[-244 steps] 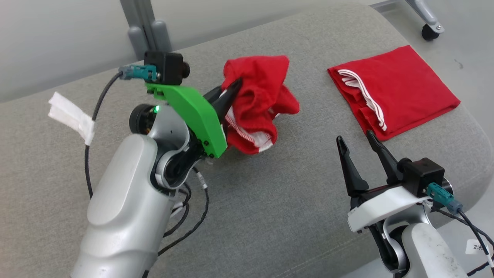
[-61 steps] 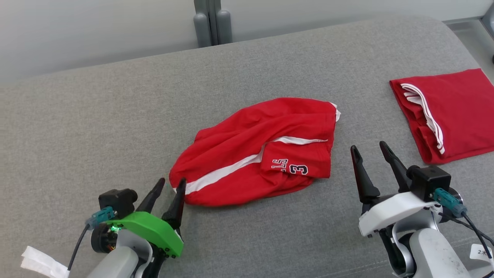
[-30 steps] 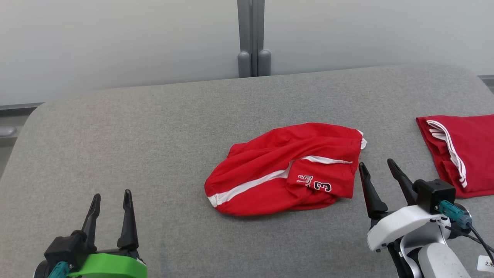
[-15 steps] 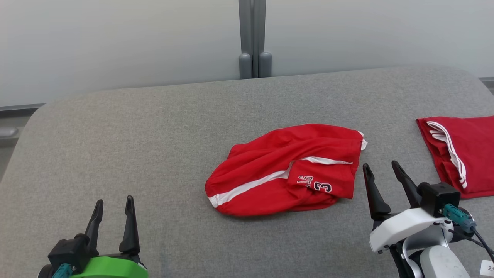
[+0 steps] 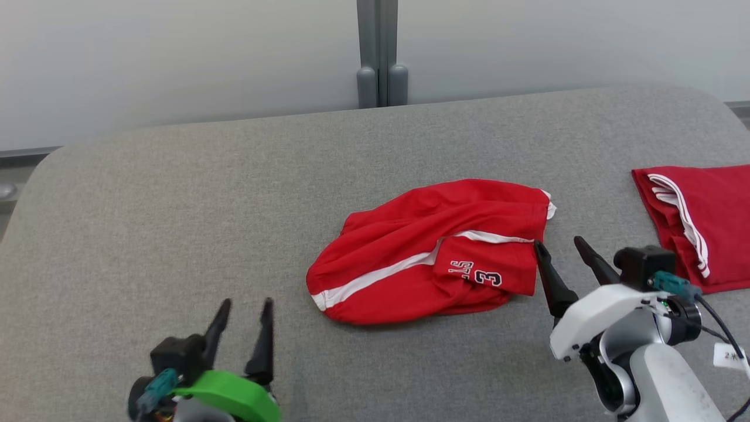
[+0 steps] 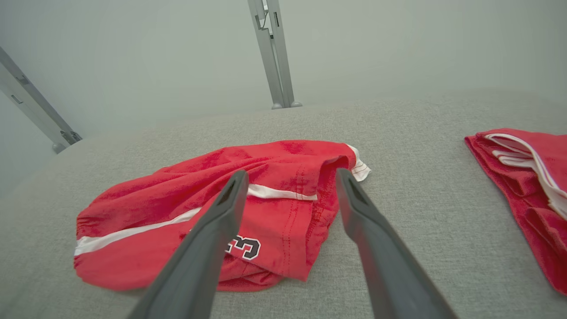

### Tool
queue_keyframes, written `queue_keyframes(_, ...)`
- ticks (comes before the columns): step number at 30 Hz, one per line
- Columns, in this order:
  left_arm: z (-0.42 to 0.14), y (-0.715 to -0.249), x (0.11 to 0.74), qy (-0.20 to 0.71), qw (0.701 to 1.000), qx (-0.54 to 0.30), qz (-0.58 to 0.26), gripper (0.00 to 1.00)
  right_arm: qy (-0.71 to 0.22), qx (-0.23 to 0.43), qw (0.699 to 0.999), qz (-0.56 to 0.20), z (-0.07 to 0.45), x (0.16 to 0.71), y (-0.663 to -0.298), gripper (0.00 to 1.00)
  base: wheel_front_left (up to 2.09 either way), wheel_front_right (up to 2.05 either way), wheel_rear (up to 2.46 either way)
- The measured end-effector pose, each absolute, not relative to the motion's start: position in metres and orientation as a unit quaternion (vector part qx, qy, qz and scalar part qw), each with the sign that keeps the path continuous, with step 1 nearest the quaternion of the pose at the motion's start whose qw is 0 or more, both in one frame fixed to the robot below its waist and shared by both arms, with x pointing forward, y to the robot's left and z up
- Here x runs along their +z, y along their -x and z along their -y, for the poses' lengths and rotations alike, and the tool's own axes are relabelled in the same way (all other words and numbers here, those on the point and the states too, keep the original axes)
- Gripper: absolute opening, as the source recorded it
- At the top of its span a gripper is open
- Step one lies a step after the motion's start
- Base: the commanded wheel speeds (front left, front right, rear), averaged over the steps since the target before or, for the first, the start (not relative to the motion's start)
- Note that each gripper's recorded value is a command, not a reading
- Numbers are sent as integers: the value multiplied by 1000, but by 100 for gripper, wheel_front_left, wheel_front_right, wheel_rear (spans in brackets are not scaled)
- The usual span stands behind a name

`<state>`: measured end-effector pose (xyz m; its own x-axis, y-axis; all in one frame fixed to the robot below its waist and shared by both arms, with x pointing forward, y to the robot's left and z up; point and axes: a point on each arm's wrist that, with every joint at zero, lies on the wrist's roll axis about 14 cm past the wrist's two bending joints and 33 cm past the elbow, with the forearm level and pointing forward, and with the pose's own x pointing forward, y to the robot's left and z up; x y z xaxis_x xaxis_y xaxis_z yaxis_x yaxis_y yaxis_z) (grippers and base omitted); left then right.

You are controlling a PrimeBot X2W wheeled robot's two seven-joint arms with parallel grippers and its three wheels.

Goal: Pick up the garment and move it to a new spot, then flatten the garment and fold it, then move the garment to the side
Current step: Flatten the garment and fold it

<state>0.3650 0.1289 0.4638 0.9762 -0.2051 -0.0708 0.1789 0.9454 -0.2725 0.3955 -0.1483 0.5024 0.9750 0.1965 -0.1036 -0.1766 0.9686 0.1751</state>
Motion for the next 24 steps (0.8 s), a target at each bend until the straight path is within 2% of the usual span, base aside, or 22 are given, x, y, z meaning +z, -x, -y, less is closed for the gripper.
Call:
queue_keyframes(6,-70,-370,436,149,961,-183,-141,100,-89,94,982,-134,149,479,-420,100,0,0,0)
queue_keyframes(12,-57,-375,408,160,946,-194,-203,100,-87,97,976,-177,145,458,-435,100,0,0,0)
queue_keyframes(24,-40,-392,394,174,934,-205,-234,100,-97,105,967,-209,131,437,-450,100,0,0,0)
